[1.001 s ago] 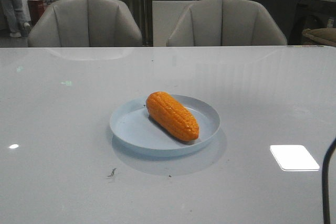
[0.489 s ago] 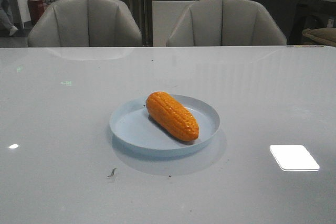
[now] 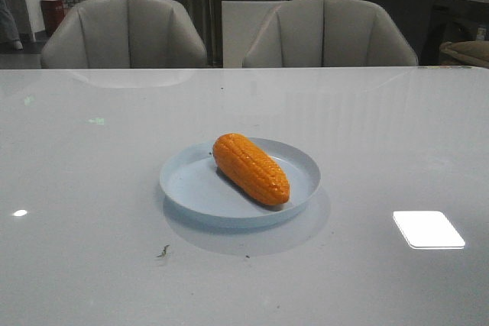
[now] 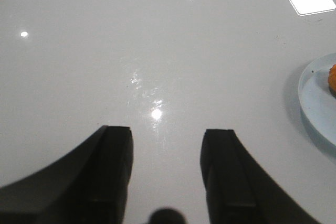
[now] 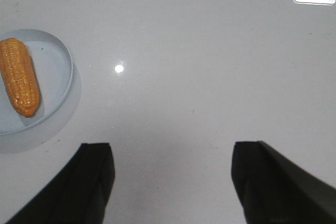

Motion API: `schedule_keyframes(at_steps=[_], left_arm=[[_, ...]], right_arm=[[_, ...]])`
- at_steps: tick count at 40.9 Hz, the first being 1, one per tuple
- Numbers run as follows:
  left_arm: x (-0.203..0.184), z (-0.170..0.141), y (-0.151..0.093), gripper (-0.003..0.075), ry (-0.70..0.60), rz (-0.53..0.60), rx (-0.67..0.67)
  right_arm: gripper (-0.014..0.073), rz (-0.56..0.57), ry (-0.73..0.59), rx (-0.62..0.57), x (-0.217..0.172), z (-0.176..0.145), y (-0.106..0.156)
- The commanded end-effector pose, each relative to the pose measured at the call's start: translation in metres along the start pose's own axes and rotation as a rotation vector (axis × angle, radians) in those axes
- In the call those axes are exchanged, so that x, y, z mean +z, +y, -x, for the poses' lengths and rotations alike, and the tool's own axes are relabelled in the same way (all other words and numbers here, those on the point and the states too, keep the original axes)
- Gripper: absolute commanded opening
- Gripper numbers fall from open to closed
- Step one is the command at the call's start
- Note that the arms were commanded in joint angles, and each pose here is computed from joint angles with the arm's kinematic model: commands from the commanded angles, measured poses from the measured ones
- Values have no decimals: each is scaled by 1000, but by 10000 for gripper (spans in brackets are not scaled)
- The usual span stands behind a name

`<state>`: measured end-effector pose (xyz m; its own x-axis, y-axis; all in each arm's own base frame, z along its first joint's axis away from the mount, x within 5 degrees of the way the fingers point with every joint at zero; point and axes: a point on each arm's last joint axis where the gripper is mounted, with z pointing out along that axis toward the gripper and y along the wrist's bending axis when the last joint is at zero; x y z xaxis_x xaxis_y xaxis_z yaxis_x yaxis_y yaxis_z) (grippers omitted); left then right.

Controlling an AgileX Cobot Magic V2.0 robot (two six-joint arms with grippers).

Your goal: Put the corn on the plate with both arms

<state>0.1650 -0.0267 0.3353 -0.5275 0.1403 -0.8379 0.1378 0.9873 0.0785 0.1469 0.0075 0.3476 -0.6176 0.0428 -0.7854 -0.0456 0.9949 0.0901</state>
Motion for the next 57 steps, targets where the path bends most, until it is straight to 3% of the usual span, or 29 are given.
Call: schedule_keyframes(at_steps=[1, 12, 29, 37, 48, 57], left_arm=[[-6, 15, 0, 256, -101, -9, -10], [-6, 15, 0, 87, -101, -9, -10], [-6, 16, 0, 90, -115, -7, -1], [-35, 13, 0, 90, -285, -31, 117], [-62, -38, 8, 90, -586, 40, -16], [-62, -94, 3, 90, -685, 37, -88]], right_arm=[[575, -3, -102, -5, -7, 13, 0], [575, -3, -102, -5, -7, 13, 0], [575, -3, -102, -5, -7, 13, 0], [575, -3, -102, -5, -7, 13, 0], [575, -3, -102, -5, -7, 13, 0], [575, -3, -102, -5, -7, 13, 0]])
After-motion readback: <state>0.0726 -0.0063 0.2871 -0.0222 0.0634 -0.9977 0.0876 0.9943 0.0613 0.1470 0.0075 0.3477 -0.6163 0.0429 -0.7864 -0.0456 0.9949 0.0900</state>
